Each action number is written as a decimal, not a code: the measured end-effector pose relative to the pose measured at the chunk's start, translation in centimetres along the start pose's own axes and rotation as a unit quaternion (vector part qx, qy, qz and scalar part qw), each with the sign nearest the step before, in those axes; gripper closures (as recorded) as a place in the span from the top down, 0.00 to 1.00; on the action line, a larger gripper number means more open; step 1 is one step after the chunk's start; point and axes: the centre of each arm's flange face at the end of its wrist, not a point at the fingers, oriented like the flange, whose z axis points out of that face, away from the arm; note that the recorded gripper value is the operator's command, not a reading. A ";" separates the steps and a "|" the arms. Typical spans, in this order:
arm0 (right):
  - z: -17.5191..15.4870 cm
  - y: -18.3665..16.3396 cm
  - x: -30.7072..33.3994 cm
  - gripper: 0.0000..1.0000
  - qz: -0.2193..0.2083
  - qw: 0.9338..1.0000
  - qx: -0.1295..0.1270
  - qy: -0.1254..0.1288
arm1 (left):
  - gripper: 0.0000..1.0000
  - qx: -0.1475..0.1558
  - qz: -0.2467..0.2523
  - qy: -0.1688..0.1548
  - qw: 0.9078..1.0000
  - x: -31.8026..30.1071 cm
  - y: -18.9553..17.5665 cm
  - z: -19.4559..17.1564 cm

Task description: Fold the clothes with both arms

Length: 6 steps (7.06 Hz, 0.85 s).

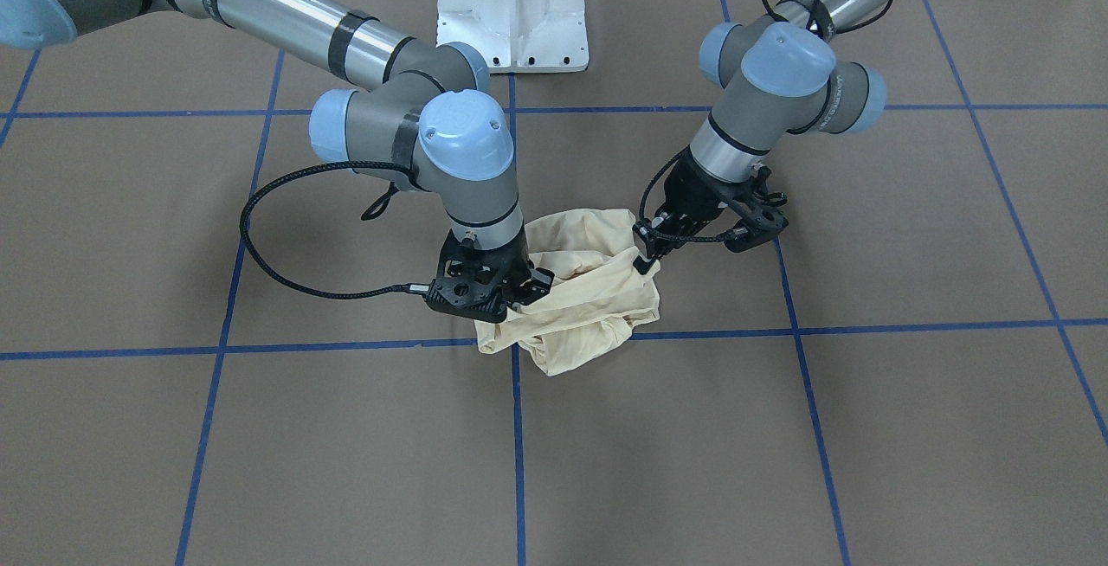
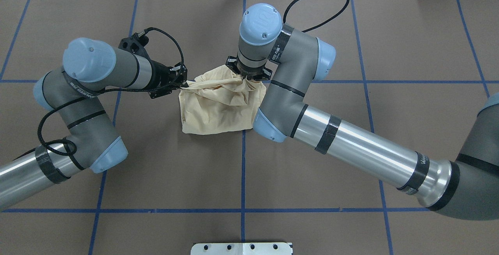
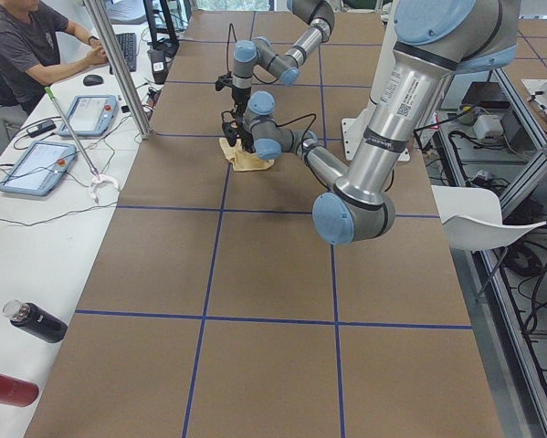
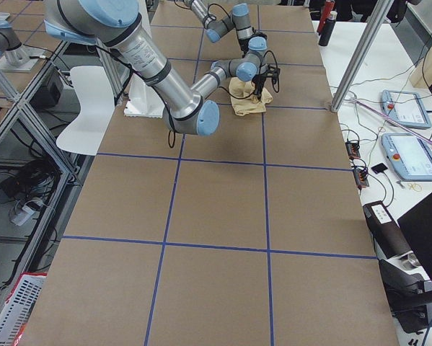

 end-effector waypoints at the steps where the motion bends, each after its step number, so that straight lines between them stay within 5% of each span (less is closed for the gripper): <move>1: -0.1 0.0 -0.1 0.55 0.000 1.000 0.000 -0.001 | 0.22 0.001 0.000 -0.001 1.000 0.0 -0.2 0.1; 2: -0.3 0.0 -0.3 0.96 -0.001 1.000 0.000 -0.004 | 0.71 0.001 -0.001 0.001 1.000 0.2 -0.2 0.1; 3: -0.8 0.1 -0.9 0.99 -0.002 1.000 0.001 -0.009 | 1.00 0.001 -0.002 0.003 1.000 0.5 -0.1 0.0; 6: -2.1 -1.0 -1.6 0.99 0.004 1.000 0.007 -0.017 | 1.00 0.002 -0.004 0.004 1.000 0.9 -0.4 -0.4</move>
